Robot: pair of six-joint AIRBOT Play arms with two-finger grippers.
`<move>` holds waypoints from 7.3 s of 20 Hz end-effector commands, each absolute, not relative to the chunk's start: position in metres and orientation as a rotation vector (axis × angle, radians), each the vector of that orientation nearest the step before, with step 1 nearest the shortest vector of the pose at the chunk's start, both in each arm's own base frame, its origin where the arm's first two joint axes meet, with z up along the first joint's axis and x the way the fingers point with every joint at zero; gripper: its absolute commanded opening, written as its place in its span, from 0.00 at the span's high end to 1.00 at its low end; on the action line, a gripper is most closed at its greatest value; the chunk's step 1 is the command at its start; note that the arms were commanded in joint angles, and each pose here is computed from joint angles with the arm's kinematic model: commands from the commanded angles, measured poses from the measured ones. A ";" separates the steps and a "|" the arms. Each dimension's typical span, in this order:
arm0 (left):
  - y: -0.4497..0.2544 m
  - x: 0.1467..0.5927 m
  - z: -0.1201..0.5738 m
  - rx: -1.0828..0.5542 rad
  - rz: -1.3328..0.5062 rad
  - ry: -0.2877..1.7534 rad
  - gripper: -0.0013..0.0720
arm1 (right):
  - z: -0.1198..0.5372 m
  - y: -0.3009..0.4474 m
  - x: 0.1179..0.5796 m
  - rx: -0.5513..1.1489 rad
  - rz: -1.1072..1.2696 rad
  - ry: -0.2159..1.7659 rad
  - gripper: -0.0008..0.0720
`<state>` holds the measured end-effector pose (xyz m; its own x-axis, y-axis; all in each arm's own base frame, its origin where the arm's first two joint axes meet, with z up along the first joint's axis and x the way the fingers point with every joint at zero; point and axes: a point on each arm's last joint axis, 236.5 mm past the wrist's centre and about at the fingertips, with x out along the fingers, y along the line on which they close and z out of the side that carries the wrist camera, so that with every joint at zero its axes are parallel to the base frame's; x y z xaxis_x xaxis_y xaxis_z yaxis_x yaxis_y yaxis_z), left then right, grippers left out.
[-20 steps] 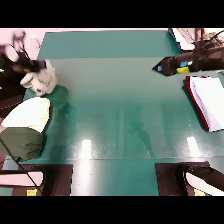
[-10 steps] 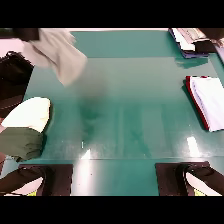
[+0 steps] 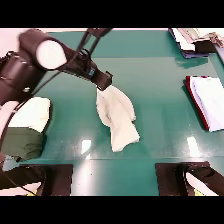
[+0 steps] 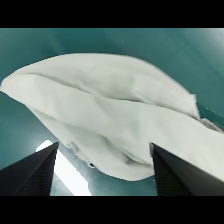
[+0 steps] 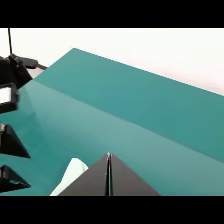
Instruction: Fold the shirts.
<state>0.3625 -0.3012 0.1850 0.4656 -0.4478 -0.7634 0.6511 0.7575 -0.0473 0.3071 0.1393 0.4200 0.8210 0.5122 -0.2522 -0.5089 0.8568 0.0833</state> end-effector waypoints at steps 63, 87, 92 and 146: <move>-0.220 0.366 0.358 -0.206 -0.707 0.393 0.94 | 0.242 0.197 0.304 0.186 0.791 0.753 0.97; -0.245 0.295 0.103 -0.081 -0.796 1.113 0.23 | 0.113 0.170 0.308 0.065 0.587 1.117 0.97; -0.190 0.331 0.121 -0.162 -0.633 1.088 0.23 | 0.114 0.170 0.311 0.067 0.584 1.107 0.97; -0.124 0.444 0.070 0.069 -0.333 1.016 0.94 | 0.058 0.052 0.425 0.318 0.260 1.231 0.97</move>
<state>0.4107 -0.1385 0.1022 0.4451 -0.2855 -0.8488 0.3766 0.9196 -0.1118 0.4021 0.0503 0.0955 0.3165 0.3800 -0.8691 -0.0521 0.9218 0.3841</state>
